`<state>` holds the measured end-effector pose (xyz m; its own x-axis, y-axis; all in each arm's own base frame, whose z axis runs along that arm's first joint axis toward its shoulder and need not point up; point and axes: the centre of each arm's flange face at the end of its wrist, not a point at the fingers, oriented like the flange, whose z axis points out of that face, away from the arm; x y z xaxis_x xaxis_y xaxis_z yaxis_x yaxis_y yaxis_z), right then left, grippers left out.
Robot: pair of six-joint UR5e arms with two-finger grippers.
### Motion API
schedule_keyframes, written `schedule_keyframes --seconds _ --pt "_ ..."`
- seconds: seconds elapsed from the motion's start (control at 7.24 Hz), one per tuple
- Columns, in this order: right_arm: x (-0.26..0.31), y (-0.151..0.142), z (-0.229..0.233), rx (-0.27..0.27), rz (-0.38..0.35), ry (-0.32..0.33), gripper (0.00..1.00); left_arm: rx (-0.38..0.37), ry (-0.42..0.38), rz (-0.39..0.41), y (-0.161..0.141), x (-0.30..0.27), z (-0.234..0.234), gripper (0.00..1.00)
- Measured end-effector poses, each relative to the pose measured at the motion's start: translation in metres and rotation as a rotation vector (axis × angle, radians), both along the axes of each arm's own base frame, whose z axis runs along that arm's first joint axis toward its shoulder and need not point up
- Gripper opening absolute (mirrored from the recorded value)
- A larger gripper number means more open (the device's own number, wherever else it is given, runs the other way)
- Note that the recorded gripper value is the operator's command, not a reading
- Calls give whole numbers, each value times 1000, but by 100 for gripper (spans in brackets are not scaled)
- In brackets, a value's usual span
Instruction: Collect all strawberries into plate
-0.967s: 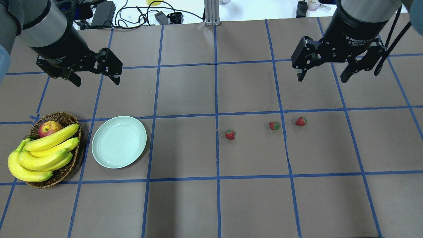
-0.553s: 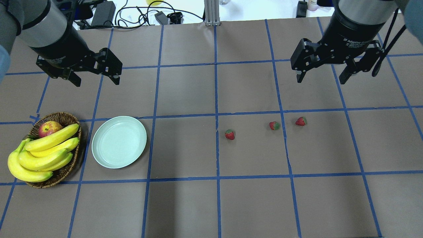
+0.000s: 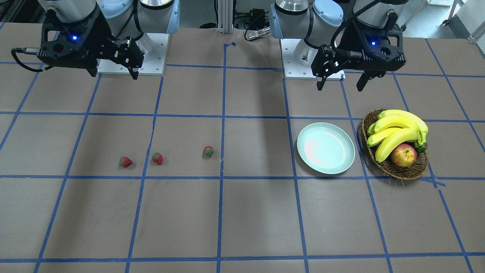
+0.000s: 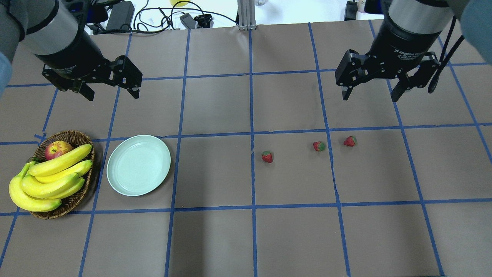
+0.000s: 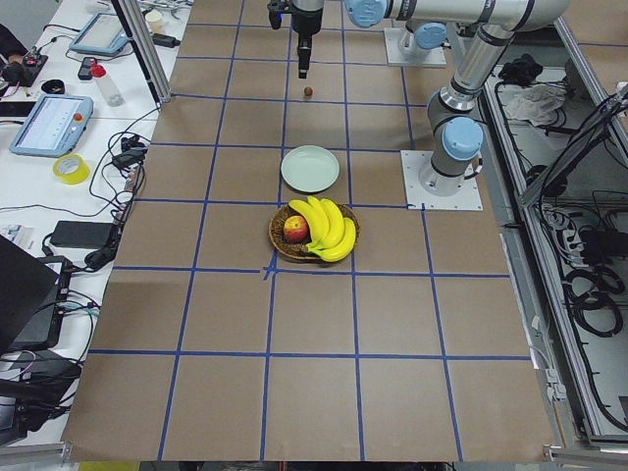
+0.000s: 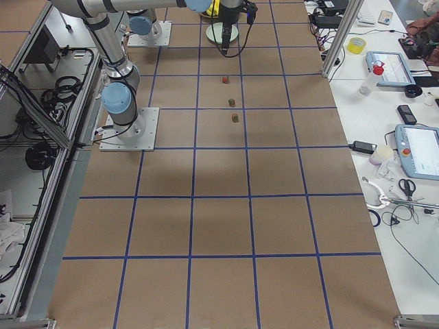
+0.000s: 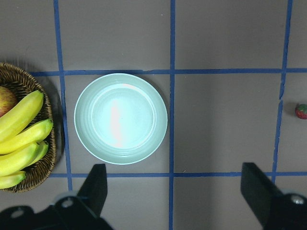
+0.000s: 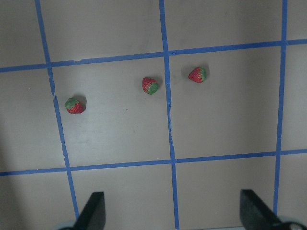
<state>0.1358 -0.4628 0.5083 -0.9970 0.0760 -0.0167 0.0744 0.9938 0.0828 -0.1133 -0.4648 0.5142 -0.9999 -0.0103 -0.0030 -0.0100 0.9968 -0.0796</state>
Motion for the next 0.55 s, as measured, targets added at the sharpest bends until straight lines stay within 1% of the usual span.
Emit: schedule_keyframes --seconds 0.55 --pt "13 -1 -30 54 38 1 100 0 0 0 0 0 0 100"
